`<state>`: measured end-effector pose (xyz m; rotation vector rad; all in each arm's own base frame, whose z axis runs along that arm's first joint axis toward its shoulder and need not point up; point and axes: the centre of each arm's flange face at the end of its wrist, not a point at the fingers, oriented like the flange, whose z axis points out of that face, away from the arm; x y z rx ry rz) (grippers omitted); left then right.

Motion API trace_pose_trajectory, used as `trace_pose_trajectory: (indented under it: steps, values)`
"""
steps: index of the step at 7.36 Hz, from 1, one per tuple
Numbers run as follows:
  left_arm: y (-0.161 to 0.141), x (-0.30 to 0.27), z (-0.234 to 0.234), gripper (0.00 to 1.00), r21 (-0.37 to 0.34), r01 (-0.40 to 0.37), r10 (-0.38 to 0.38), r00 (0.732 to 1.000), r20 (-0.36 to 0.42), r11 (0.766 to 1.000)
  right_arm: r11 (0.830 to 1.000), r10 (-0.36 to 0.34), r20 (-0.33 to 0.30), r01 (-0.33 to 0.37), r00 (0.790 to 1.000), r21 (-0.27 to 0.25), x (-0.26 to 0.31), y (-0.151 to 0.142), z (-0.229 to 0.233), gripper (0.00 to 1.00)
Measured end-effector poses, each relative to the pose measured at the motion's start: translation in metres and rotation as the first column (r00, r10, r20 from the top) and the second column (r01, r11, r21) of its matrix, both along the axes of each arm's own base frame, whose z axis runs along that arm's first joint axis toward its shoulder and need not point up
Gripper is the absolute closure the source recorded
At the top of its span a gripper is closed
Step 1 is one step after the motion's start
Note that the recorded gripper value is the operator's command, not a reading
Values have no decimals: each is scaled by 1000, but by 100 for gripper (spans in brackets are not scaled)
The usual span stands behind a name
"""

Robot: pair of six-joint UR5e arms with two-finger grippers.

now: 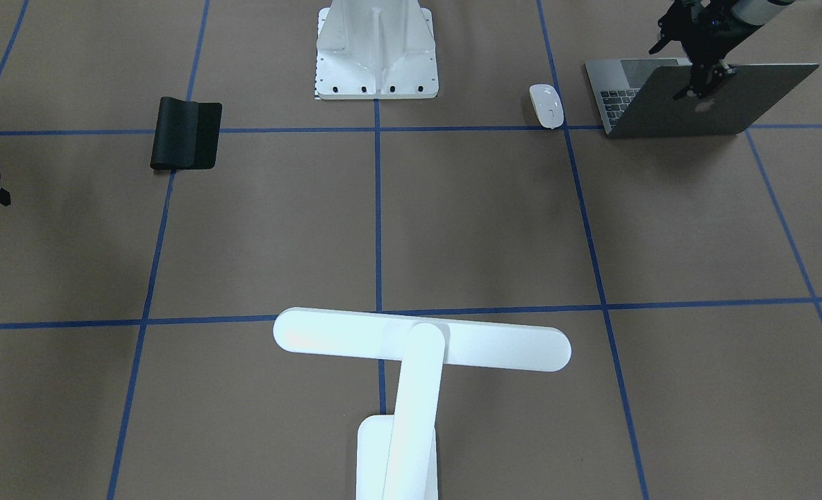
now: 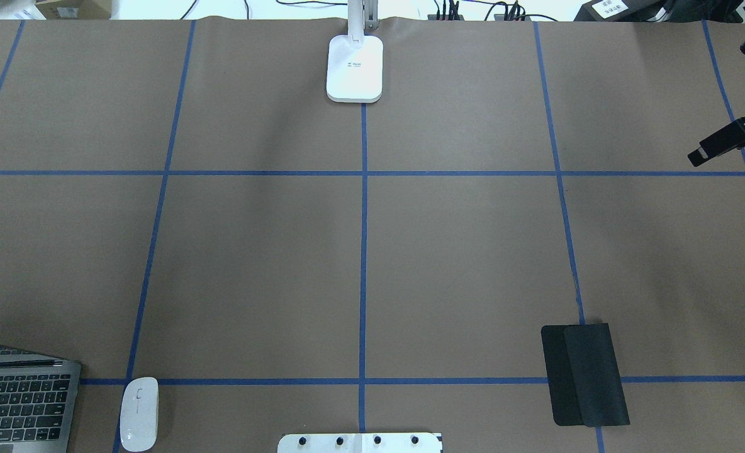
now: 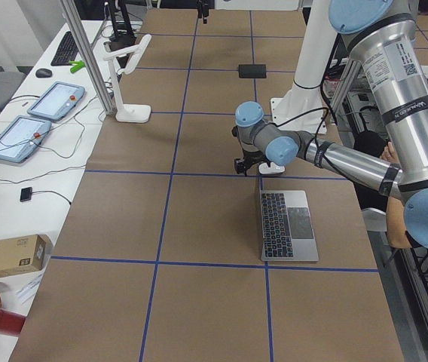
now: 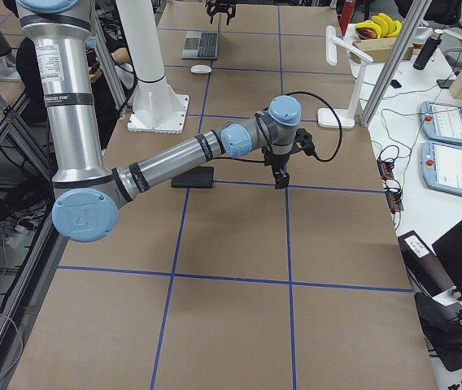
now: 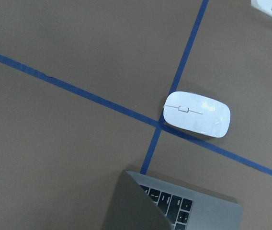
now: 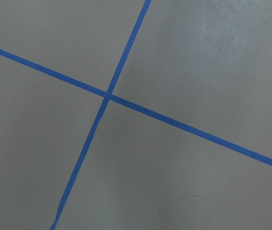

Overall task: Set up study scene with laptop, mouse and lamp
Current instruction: 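Grasp the silver laptop edge with the left gripper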

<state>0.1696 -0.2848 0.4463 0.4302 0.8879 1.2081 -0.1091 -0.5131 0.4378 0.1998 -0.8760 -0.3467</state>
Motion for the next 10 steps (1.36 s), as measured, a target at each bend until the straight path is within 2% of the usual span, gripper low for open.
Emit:
trace_pose_trajectory:
  steps: [3,6,8,10]
  values:
    - [1,-4,10,32,62,-7,5,999,35,998,1000,-2,-1,2,1000,-1,-1,0,1,0]
    - [2,-2,11,45,131,-67,63,997,33,989,1000,-3,-1,3,1000,-3,-2,0,2,0]
    - [2,-1,11,63,162,-93,89,996,29,982,1000,-7,-1,7,1000,-4,-4,0,2,0]
    - [0,-1,11,76,186,-93,88,995,37,978,1000,-9,-2,9,1000,-5,-5,0,3,0]
